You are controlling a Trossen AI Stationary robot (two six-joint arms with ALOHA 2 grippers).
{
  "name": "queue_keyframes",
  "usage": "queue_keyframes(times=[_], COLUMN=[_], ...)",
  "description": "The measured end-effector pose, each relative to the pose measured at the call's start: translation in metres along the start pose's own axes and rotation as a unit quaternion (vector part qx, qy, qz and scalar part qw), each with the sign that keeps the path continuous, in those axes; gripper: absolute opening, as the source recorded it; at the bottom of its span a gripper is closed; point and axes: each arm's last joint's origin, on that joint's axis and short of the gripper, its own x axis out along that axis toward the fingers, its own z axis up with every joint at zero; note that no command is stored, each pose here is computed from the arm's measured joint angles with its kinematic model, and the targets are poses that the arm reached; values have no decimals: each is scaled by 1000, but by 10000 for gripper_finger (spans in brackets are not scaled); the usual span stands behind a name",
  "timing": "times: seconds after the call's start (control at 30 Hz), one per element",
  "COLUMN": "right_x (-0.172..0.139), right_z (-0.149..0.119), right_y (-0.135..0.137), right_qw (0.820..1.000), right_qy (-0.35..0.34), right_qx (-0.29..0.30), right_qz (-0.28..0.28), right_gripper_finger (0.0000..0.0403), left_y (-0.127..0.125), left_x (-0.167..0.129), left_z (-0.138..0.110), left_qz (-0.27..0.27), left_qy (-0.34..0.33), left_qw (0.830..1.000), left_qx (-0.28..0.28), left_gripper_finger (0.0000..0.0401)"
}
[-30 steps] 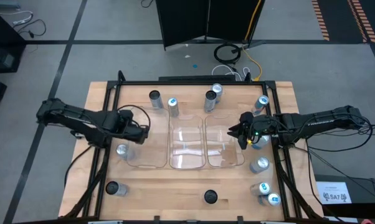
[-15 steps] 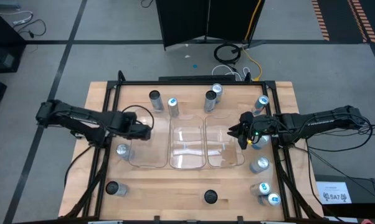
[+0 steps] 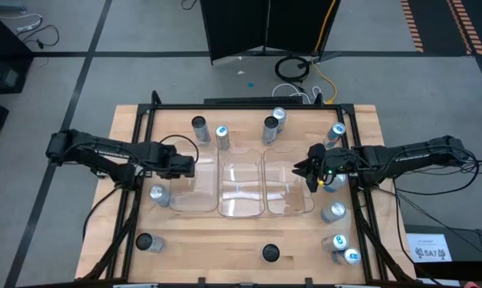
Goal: Sort soda cans
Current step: Move the bottom left transparent bin to the middle left of the table
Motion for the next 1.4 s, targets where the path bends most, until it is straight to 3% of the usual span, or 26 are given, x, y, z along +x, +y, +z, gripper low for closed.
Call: queue_keyframes(times=[0.57,0.77,1.4], right_x=[0,0,0], right_z=[0,0,0], right_y=[0,0,0], right_qw=[1000,1000,1000], right_qy=[0,0,1], right_qx=[0,-2,-1], right_qz=[1,1,2], right_gripper_finger=[107,107,107], left_y=[6,5,5], left_x=[23,23,23], left_z=[-2,-2,-1], left_qz=[0,-7,-8], left_qy=[12,4,-2], left_qw=[1000,1000,999], left_qx=[-5,-7,-46], left_gripper_finger=[18,39,44])
